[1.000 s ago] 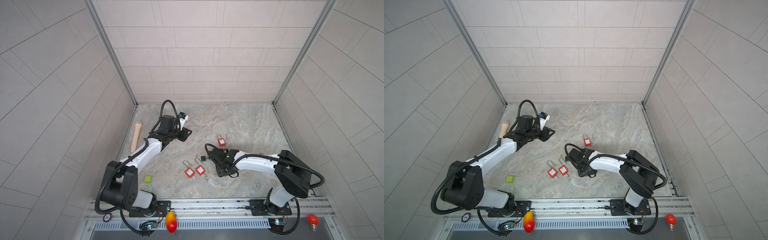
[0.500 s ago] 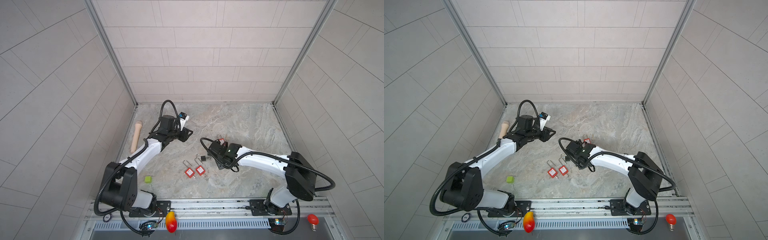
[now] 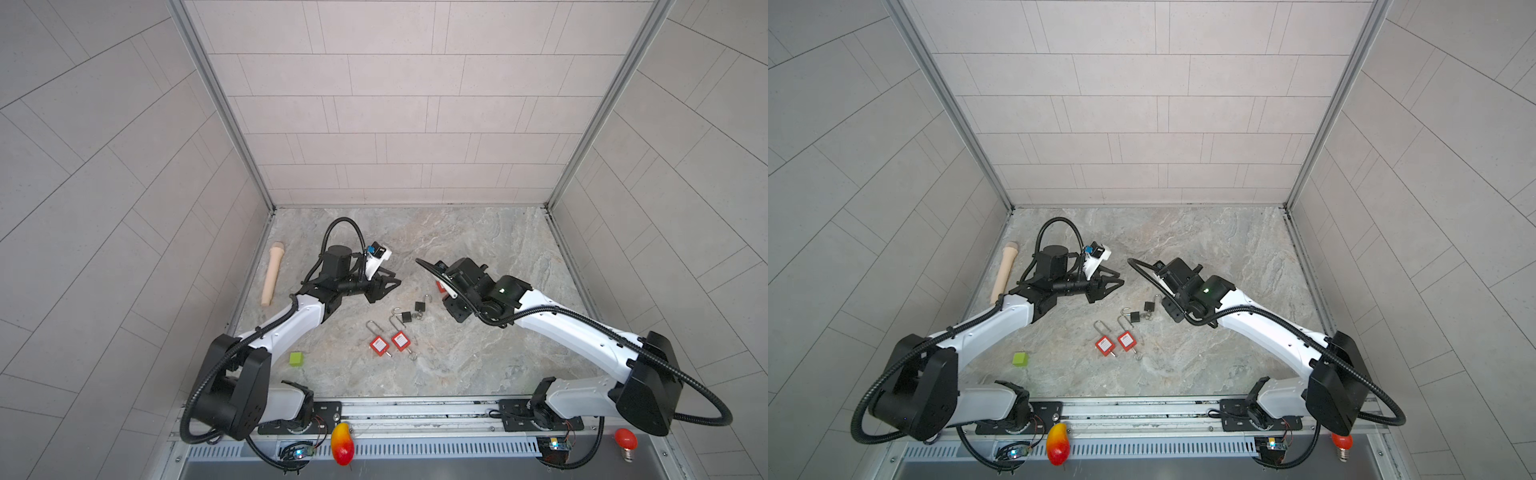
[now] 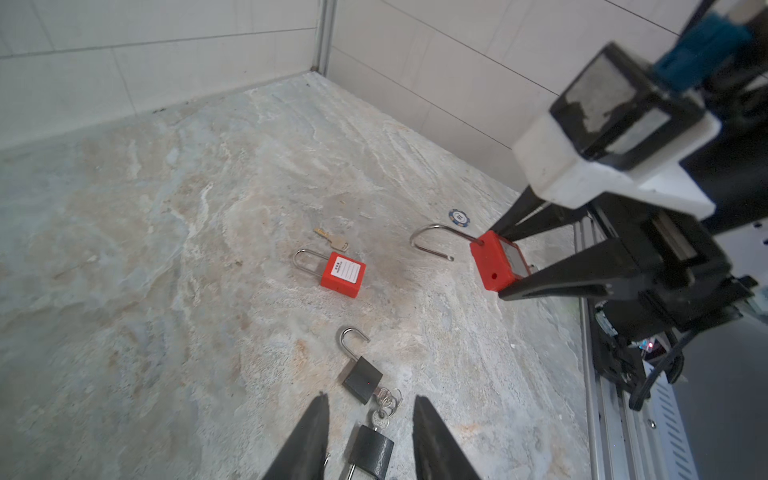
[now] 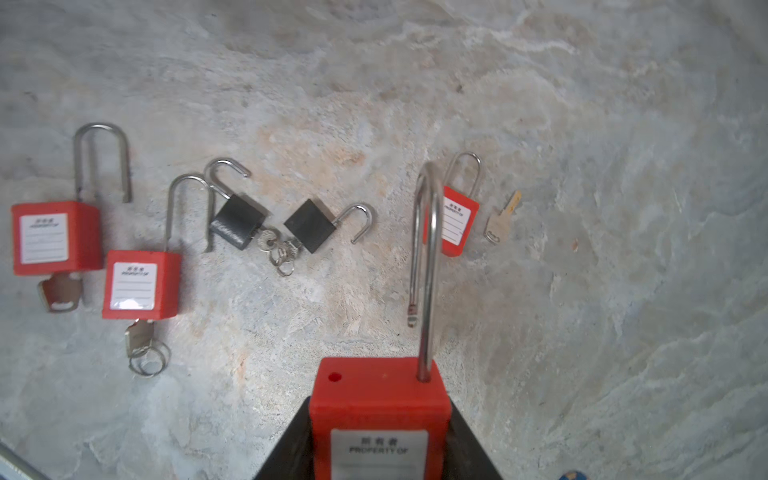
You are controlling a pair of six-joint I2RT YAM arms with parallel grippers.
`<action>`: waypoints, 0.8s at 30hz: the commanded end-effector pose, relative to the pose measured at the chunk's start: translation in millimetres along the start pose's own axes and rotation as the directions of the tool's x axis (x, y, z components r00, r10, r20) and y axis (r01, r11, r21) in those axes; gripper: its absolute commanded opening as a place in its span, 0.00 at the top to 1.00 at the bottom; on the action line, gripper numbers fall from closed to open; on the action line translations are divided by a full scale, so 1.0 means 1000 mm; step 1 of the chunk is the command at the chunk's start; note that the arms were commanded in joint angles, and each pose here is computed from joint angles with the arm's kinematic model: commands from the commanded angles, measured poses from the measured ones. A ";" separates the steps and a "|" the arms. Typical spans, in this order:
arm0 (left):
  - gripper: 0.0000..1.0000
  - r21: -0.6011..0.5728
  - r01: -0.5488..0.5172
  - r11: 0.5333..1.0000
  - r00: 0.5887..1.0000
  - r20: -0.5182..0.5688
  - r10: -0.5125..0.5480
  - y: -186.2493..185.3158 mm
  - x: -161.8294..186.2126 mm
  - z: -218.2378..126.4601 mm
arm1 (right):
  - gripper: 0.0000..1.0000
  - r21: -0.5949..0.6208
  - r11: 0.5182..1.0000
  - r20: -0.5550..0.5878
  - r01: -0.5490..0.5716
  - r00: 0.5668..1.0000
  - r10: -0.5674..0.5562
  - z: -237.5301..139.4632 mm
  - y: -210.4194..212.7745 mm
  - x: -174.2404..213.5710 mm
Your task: Lock with the key
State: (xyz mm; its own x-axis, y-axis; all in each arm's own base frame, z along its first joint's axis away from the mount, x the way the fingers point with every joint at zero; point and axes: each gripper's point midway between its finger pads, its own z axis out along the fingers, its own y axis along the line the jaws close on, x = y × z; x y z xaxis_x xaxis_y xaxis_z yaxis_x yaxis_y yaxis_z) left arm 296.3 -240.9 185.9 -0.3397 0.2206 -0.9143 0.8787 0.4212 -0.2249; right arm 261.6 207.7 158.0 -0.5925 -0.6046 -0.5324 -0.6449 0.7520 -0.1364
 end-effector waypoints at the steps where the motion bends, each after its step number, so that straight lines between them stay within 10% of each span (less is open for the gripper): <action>1: 0.60 0.070 -0.255 0.964 0.962 0.114 0.246 -0.027 -0.025 -0.005 | 0.67 -0.115 0.976 0.070 0.186 0.981 -0.179 -0.012 0.020 -0.006; 24: 0.61 0.201 -0.374 0.905 0.927 0.085 0.365 -0.064 -0.006 0.012 | 0.68 -0.277 0.882 0.178 0.382 0.922 -0.344 -0.025 0.051 -0.020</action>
State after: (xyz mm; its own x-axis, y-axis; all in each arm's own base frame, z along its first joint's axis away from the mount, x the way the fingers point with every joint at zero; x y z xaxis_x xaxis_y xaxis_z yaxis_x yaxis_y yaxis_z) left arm 249.6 -277.3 203.9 0.0091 0.2640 -0.9645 0.9885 0.1434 0.0486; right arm 228.3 243.5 169.3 -0.2937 -0.7755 -0.5588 -0.9106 0.4049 -0.0834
